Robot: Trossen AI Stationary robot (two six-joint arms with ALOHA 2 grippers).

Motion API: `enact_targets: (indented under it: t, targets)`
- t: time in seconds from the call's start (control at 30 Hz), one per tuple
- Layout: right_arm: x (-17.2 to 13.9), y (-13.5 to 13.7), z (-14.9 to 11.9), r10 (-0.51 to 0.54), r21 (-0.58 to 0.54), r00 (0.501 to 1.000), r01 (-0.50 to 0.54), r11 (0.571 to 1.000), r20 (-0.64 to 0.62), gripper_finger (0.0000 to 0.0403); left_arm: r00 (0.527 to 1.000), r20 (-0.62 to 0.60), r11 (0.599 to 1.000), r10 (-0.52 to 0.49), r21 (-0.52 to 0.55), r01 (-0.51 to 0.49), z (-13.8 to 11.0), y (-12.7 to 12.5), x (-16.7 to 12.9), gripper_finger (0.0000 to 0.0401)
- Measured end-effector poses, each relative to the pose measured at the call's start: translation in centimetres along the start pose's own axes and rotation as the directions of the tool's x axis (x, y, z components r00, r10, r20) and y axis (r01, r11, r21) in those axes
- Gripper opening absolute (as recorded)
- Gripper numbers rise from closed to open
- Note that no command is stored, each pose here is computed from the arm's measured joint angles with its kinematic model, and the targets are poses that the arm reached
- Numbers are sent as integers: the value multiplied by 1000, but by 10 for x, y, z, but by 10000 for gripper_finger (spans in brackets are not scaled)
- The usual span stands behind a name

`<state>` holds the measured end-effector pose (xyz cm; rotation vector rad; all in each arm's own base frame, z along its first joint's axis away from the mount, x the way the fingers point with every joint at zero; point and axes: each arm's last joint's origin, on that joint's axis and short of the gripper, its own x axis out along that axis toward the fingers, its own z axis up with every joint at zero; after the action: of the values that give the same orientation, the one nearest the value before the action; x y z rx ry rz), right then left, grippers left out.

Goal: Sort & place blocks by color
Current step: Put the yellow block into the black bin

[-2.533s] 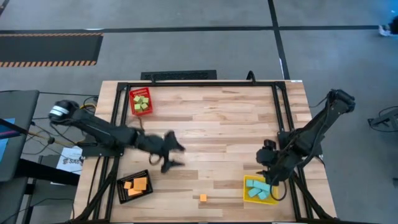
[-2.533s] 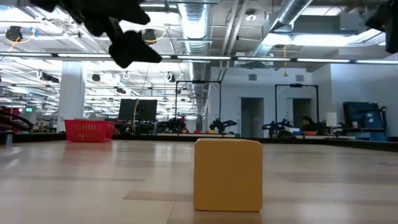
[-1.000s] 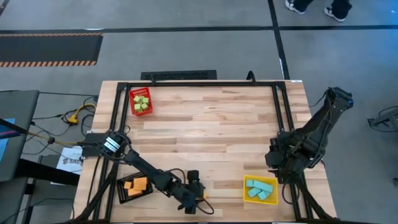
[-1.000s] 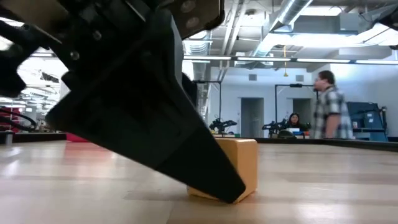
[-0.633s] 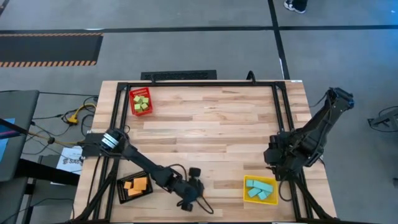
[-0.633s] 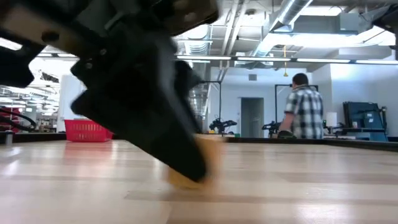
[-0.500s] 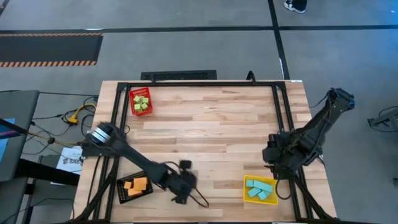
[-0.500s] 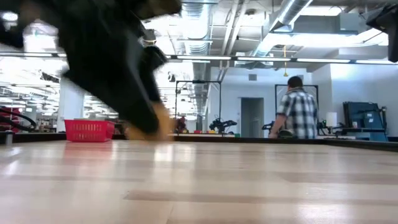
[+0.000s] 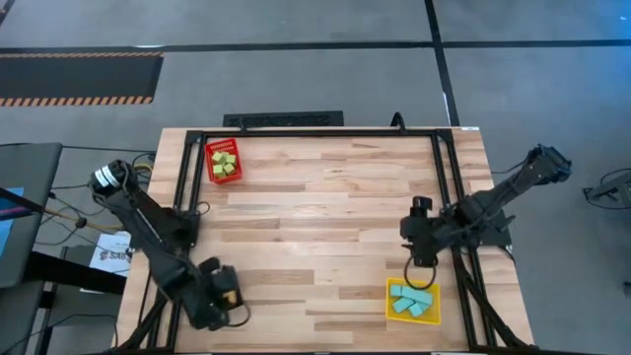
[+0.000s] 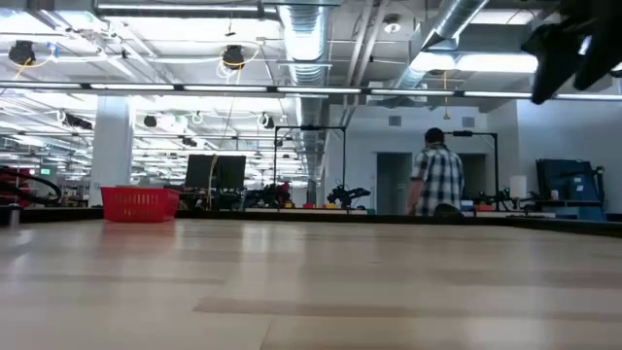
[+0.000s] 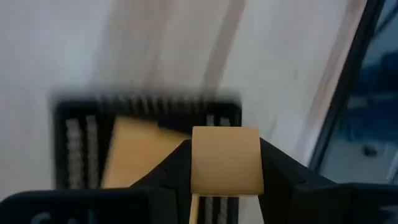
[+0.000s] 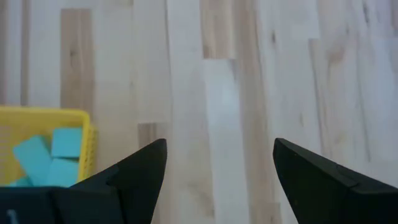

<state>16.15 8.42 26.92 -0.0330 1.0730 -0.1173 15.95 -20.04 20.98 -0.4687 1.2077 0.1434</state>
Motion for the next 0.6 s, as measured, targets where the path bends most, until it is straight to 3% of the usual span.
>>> enact_targets:
  t: [0.17,0.33,0.53,0.6]
  targets:
    - [3,-7,8,-7,-17,1000,8,1000,27,312,990,-138,1000,14,-15,-16,-21,5,6,101]
    - [6,-14,11,-10,14,1000,10,1000,17,312,984,-162,997,73,-7,-76,-23,11,6,101]
    - [8,-22,14,-25,35,1000,25,999,15,312,982,-173,996,76,59,-67,-23,11,6,103]
    - [9,-24,16,-31,46,999,30,998,18,312,980,-177,994,95,75,-82,-23,13,6,131]
